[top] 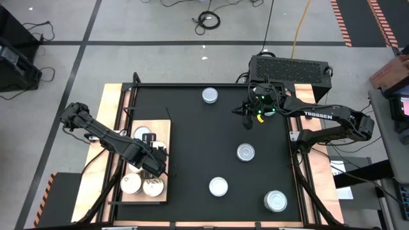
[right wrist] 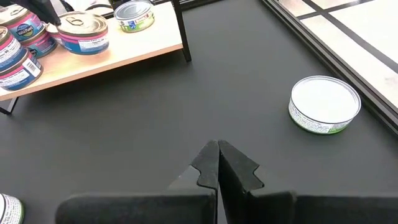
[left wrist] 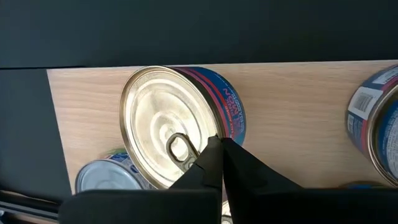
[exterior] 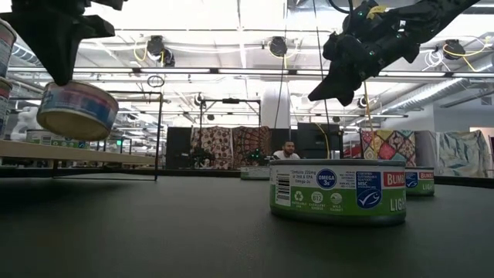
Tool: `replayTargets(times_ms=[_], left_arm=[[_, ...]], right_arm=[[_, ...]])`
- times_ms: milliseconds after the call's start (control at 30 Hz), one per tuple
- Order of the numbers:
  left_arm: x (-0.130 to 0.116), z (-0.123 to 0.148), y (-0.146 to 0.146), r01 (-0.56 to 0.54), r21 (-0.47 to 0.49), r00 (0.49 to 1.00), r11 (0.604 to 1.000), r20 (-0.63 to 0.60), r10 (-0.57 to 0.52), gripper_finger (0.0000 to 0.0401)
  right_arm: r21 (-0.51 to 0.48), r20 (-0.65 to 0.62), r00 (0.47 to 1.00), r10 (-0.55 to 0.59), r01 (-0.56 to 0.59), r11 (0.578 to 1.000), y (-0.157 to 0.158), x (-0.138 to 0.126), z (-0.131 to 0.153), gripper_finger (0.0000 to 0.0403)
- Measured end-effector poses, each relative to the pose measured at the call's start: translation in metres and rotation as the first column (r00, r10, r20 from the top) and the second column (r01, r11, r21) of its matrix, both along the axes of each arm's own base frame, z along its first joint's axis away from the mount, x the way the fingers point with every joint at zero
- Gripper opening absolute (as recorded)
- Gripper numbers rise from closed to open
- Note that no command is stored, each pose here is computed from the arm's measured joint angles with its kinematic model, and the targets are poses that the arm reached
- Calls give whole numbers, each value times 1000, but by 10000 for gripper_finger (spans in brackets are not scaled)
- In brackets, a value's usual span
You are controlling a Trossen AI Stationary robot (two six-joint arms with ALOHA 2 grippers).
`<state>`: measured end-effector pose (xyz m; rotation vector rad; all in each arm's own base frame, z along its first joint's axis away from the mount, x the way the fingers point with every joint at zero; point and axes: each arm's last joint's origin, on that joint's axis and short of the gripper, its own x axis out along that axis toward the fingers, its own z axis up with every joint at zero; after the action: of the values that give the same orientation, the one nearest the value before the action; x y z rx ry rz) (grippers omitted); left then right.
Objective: Stack canned seafood by type on shelf
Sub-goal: Put the blue tuna can aligned with the other blue tuna can on the shelf
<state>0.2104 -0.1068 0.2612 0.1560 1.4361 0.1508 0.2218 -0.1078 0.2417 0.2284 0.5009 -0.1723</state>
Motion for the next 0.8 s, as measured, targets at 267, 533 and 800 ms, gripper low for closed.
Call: replayTargets(times_ms=[267,533,800], left_arm=[[0,0,0,-12,2,1000,1000,4,12,56],[0,12,0,42,-9,999,999,-1,-42,76],[-3,38,49,-5,87,993,996,118,-5,77]], right_arm=[[0,0,1000,0,0,1000,0,0,0,0],[0,0,1000,0,0,1000,0,0,0,0],[-4,-1,1000,2,-2,1000,0,0,0,0]])
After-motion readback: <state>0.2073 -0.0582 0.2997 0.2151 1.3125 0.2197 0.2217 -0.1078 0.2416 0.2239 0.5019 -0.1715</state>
